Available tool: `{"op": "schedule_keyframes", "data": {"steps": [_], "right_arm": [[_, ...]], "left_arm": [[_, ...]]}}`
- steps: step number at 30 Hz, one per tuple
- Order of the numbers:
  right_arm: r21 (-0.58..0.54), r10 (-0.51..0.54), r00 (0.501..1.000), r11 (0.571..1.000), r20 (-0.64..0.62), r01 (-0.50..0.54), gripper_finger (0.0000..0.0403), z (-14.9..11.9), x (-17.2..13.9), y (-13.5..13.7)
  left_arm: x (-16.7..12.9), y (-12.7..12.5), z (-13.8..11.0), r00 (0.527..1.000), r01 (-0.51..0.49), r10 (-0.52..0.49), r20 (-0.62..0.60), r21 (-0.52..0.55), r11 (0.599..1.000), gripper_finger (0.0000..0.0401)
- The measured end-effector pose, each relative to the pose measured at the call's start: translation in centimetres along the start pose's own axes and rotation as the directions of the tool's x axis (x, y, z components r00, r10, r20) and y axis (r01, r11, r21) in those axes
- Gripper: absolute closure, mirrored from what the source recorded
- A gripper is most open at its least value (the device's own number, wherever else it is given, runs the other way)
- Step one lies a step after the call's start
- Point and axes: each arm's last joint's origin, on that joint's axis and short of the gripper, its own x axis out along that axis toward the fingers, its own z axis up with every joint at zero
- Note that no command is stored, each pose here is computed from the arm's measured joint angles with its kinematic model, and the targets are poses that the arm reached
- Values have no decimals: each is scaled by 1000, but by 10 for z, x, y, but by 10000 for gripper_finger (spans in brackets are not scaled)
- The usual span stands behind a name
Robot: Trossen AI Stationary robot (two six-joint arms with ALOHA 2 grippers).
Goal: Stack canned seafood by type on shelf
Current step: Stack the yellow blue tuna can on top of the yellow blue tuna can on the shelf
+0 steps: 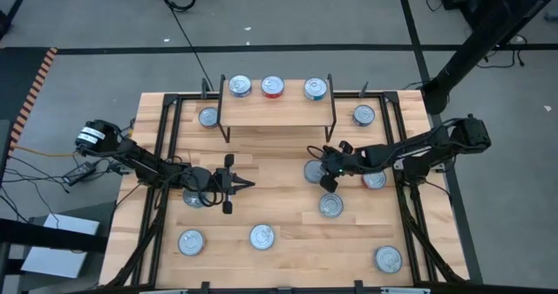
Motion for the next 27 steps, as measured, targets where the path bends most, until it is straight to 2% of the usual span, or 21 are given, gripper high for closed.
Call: {"op": "schedule_keyframes", "data": {"steps": [6,12,14,19,27], "right_arm": [[-32,-3,999,999,35,4,400,11,-5,6],[-55,118,990,992,80,-114,400,18,-7,15],[-60,126,988,991,93,-120,399,19,-7,16],[-51,81,994,996,78,-77,398,11,-3,8],[27,11,999,1000,45,-12,398,-2,5,-6]], "left_arm": [[0,0,0,1000,0,0,0,0,1000,400],[0,0,0,1000,0,0,0,0,1000,400],[0,0,0,1000,0,0,0,0,1000,400],[0,0,0,1000,0,0,0,0,1000,400],[0,0,0,1000,0,0,0,0,1000,400]]}}
